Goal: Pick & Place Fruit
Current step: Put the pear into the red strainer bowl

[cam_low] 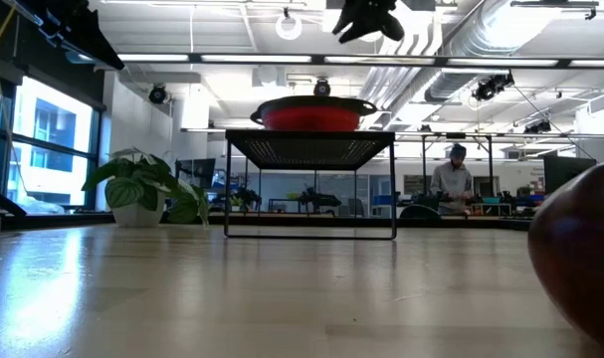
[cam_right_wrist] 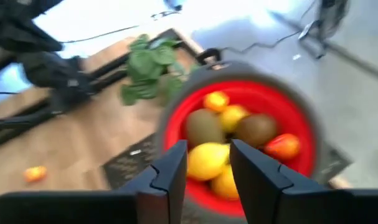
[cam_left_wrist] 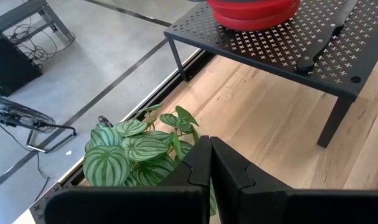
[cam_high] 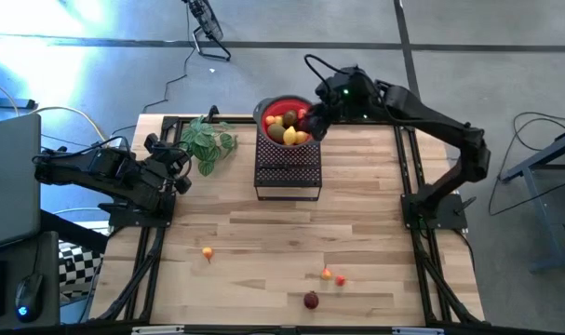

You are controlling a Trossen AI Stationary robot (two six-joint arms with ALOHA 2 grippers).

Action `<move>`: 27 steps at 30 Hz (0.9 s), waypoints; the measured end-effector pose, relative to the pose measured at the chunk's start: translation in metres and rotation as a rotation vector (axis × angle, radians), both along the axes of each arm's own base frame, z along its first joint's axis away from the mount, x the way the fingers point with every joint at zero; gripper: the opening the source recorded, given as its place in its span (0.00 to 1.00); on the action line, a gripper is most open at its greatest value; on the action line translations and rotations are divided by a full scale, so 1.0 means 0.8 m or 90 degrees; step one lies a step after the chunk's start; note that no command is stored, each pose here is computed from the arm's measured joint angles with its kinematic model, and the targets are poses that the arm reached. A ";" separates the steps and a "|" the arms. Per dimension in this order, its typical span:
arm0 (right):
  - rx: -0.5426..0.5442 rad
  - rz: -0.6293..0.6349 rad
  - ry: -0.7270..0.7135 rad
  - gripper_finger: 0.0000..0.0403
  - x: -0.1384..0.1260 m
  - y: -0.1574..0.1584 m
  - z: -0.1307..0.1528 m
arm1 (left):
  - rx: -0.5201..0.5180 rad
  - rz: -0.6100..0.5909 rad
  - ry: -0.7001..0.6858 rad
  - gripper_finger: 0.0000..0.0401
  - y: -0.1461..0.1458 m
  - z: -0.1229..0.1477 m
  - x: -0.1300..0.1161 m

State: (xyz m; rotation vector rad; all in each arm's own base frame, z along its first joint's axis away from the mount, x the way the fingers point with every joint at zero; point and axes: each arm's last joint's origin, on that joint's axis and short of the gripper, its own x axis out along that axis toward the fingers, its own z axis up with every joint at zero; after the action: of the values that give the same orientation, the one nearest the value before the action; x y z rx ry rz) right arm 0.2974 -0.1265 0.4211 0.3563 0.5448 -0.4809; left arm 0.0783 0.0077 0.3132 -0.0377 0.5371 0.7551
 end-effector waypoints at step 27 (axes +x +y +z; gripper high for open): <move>0.228 0.143 0.100 0.18 0.006 0.115 -0.017 | -0.012 0.007 -0.012 0.00 0.000 0.000 0.000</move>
State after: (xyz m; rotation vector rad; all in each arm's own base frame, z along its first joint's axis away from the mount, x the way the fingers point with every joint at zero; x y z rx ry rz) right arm 0.3021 -0.0347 0.4072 0.5942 0.8167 -0.1929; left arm 0.0784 0.0076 0.3134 -0.0644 0.5266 0.7592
